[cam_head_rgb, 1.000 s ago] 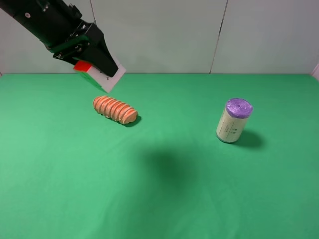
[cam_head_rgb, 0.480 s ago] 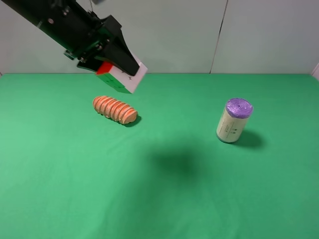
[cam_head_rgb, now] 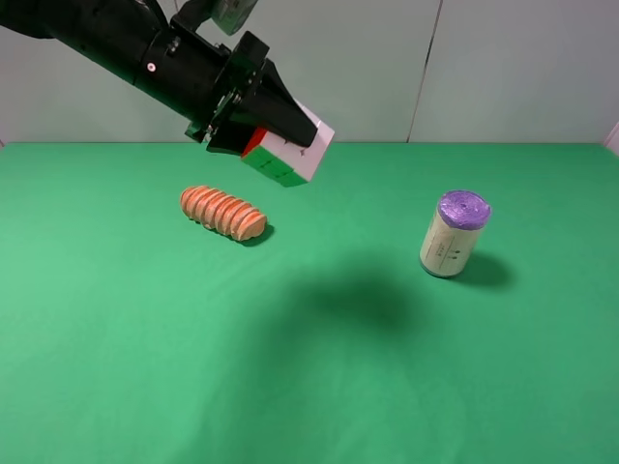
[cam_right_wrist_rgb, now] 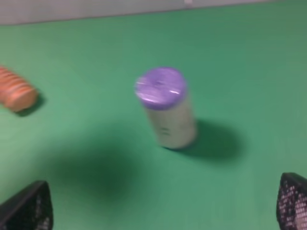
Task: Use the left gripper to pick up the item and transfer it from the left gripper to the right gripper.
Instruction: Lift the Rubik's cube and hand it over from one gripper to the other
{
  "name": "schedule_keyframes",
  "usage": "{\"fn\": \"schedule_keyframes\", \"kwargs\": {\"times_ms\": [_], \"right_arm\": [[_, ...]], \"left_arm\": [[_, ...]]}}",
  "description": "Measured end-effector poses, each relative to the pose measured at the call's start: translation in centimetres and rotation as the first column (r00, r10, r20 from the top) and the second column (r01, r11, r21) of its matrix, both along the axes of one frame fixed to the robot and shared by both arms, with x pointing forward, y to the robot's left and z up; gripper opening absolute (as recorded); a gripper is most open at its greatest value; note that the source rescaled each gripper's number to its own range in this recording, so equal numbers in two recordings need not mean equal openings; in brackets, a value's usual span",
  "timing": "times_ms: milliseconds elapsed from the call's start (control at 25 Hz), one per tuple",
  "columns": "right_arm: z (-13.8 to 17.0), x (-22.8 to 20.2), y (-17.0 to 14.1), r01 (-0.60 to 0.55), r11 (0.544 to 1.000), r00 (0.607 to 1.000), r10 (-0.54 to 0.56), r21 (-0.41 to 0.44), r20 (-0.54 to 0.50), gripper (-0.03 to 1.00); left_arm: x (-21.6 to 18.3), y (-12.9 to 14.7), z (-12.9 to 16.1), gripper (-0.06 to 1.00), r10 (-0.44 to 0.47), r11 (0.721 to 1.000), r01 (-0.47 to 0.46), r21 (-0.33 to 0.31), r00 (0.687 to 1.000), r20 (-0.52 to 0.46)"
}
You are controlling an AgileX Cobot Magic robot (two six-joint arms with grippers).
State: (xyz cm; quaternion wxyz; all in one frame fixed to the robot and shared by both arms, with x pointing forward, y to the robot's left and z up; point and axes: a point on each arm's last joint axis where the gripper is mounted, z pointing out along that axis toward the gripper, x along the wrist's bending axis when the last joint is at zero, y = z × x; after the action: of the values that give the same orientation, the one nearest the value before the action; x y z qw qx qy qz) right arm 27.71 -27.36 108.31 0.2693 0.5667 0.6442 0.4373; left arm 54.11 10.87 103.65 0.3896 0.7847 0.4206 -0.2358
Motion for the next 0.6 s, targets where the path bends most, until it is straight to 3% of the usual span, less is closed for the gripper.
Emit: {"fn": "schedule_keyframes", "kwargs": {"times_ms": [280,600], "right_arm": [[1.2,3.7,1.3,-0.182,0.983,0.979,0.180,0.009,0.100,1.00],[0.7,7.4,3.4,-0.371,0.928,0.922,0.372,-0.035,0.110,1.00]], "left_arm": [[-0.2,-0.7,0.3,0.00,-0.055,0.992,0.052,-0.114,0.998,-0.023],[0.2,-1.4,-0.7,0.00,-0.098,0.970,0.081,-0.227,0.993,-0.063]]}}
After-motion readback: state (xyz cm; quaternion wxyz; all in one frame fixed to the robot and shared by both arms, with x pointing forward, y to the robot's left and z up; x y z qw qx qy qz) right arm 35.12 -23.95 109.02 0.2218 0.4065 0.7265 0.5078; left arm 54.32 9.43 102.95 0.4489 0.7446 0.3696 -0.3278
